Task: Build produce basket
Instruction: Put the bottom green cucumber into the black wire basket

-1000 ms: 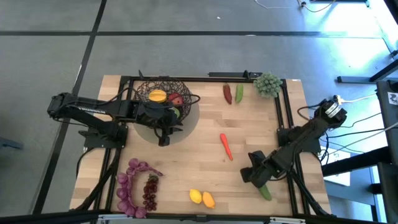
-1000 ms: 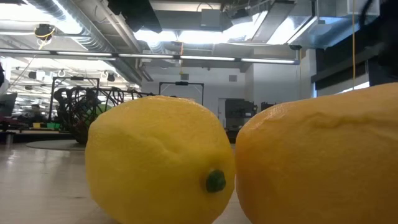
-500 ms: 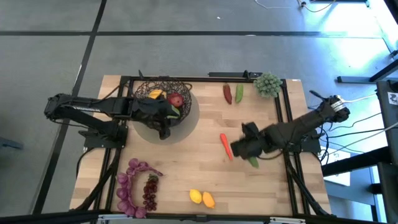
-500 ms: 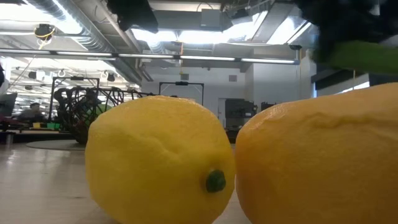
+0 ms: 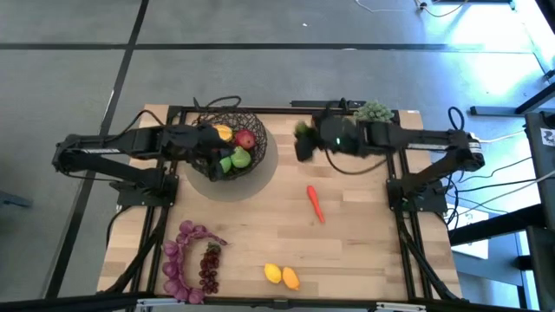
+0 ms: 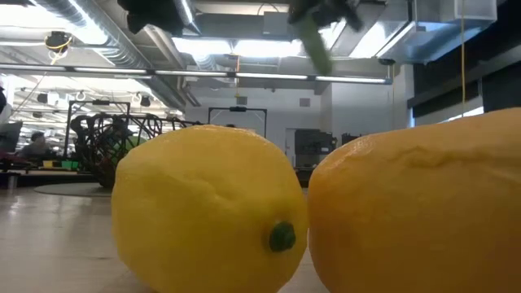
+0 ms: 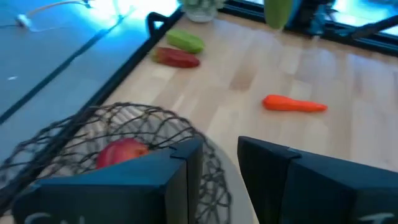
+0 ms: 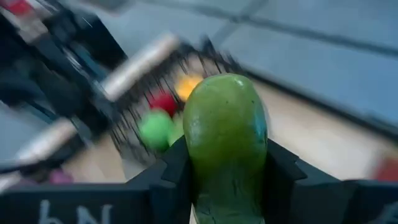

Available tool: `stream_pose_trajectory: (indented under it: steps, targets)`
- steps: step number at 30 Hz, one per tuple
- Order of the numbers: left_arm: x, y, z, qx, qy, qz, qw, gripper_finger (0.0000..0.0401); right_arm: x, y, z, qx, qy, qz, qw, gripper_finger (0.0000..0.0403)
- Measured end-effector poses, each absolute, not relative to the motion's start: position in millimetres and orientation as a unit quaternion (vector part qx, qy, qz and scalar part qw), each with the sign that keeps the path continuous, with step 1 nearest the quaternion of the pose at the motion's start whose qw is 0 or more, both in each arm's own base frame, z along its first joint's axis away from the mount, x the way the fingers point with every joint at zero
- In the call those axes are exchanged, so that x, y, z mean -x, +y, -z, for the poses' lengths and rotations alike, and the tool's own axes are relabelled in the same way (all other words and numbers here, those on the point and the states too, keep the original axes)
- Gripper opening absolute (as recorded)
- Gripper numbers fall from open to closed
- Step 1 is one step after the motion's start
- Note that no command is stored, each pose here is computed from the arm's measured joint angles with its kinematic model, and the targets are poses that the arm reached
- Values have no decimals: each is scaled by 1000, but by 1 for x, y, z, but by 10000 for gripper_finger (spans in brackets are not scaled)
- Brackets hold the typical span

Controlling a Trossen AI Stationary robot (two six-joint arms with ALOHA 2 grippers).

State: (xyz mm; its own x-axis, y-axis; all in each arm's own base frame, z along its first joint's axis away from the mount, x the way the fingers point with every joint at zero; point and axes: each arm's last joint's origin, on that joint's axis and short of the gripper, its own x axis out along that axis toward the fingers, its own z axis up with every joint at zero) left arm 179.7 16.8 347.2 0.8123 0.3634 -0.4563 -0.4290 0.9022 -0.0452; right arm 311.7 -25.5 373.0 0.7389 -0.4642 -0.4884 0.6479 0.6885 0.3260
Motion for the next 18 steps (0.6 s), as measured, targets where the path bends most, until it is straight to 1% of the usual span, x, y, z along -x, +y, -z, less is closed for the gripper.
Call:
stream_pose_trajectory:
  steps: [3,8,12,18]
  targets:
    - [-174,18,-349,69,222,-223,947,92,-331,-48,-375,-224,141,281,923,118]
    - [-171,18,-350,65,217,-235,945,92,-365,-77,-360,-198,90,242,945,118]
    - [-170,19,-350,58,216,-258,940,92,-393,-89,-337,-201,69,197,957,118]
    - [-170,20,-350,55,215,-266,938,92,-427,-94,-294,-198,71,155,965,118]
